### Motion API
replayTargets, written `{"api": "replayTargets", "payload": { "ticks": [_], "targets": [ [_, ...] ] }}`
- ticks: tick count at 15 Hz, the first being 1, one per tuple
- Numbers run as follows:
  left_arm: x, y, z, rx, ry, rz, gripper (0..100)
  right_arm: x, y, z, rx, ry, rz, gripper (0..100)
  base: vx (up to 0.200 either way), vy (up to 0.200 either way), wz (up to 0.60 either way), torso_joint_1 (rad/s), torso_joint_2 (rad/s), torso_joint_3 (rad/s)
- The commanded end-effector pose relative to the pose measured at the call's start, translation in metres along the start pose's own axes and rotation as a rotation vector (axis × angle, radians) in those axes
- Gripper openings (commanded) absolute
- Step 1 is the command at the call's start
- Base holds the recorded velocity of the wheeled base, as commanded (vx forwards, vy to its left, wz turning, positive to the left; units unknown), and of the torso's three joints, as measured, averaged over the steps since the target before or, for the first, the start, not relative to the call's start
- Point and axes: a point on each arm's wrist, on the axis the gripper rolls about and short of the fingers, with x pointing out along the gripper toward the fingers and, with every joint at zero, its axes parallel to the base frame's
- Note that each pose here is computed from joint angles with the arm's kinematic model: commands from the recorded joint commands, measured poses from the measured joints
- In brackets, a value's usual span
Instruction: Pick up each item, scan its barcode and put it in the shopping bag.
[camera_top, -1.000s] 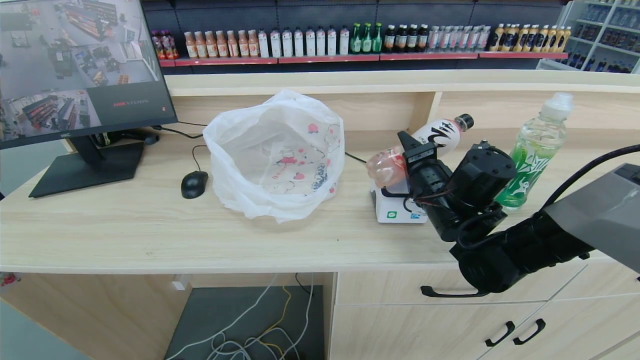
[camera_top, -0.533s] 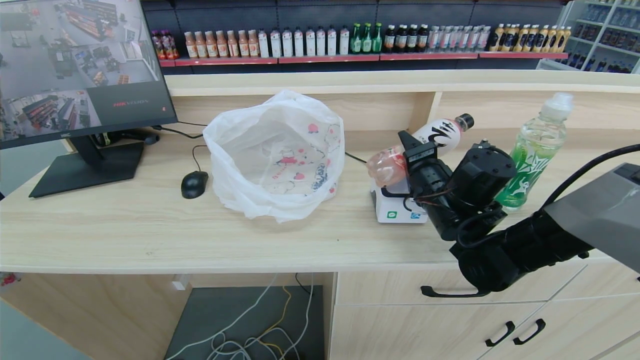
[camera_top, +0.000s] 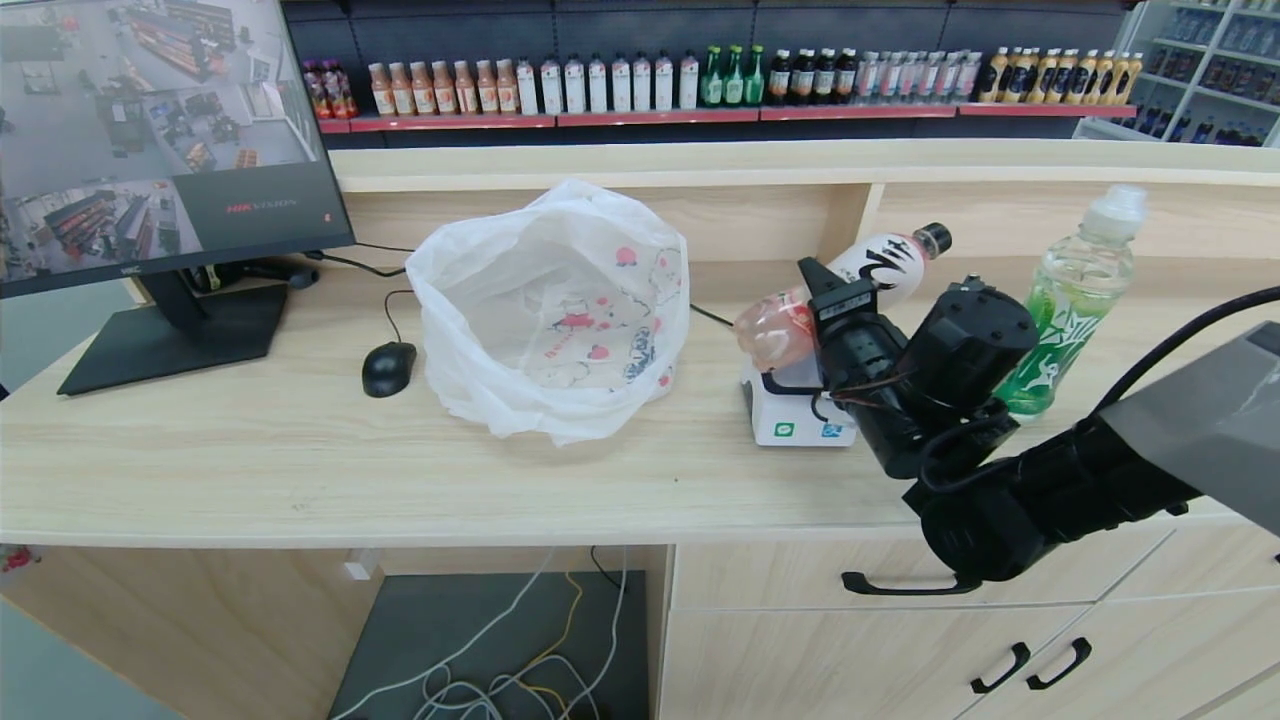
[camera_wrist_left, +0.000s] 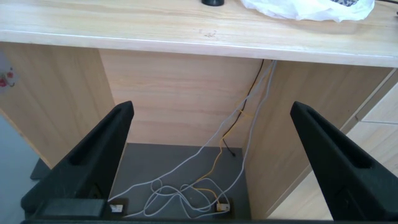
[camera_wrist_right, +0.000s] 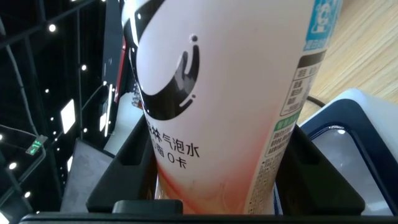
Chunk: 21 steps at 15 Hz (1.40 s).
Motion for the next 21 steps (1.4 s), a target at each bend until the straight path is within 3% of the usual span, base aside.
{"api": "replayTargets", "payload": {
  "ticks": [1,4,8,14,21],
  "targets": [
    [0.0,0.0,0.0,0.0,0.0,0.0,100,-0.002,0.015,0.009,0.01,-0.013,0.026,0,0.0,0.0,0.0,0.0,0.0,0.0],
    [0.0,0.0,0.0,0.0,0.0,0.0,100,-0.005,0.026,0.016,-0.003,-0.022,0.04,0,0.0,0.0,0.0,0.0,0.0,0.0],
    [0.0,0.0,0.0,0.0,0.0,0.0,100,-0.015,0.056,0.035,-0.061,-0.06,0.103,0,0.0,0.0,0.0,0.0,0.0,0.0],
    [0.0,0.0,0.0,0.0,0.0,0.0,100,-0.047,0.089,0.06,-0.211,-0.091,0.16,0,0.0,0.0,0.0,0.0,0.0,0.0],
    [0.0,0.0,0.0,0.0,0.0,0.0,100,-0.089,0.108,0.043,-0.489,-0.029,0.232,0,0.0,0.0,0.0,0.0,0.0,0.0]
  ]
}}
